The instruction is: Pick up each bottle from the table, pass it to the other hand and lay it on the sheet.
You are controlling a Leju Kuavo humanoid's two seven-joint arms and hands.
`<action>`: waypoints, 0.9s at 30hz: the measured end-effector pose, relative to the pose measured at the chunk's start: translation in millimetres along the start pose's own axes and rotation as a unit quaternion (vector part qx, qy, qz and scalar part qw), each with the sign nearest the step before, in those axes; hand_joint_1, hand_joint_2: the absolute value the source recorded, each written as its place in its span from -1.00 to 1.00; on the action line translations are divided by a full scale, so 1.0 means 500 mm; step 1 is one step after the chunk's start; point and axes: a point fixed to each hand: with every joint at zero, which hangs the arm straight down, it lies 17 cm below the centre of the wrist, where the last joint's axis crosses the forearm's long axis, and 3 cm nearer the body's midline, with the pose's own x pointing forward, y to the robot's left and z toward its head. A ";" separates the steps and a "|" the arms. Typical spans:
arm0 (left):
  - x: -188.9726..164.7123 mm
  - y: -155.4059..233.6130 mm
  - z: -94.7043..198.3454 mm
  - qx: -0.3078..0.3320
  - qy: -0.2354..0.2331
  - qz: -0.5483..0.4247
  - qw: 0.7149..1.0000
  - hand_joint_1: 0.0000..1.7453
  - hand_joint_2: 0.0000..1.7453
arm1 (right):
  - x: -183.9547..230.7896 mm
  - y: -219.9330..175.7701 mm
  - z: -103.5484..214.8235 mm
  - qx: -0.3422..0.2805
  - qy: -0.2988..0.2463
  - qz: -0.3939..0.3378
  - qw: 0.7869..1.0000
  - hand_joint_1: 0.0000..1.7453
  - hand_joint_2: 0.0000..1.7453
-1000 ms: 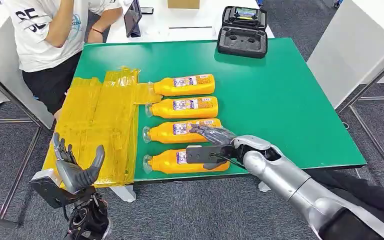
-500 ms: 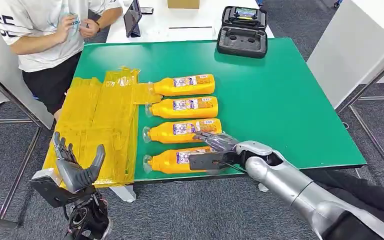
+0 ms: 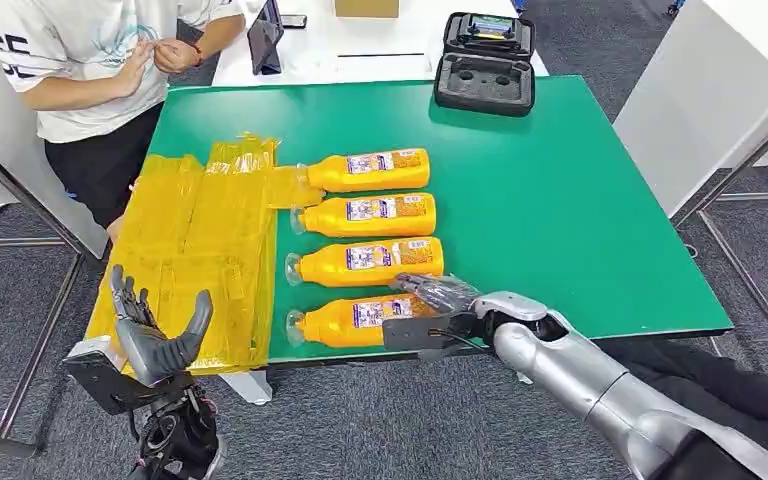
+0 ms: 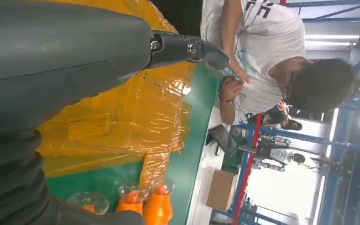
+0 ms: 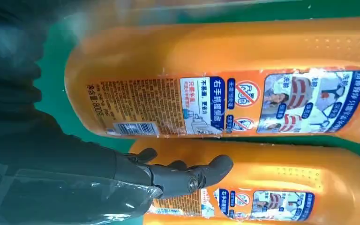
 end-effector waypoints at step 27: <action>-0.020 0.013 0.000 0.010 0.015 -0.003 1.000 -1.00 1.00 | -0.042 0.033 0.007 0.028 0.029 -0.006 0.999 -1.00 1.00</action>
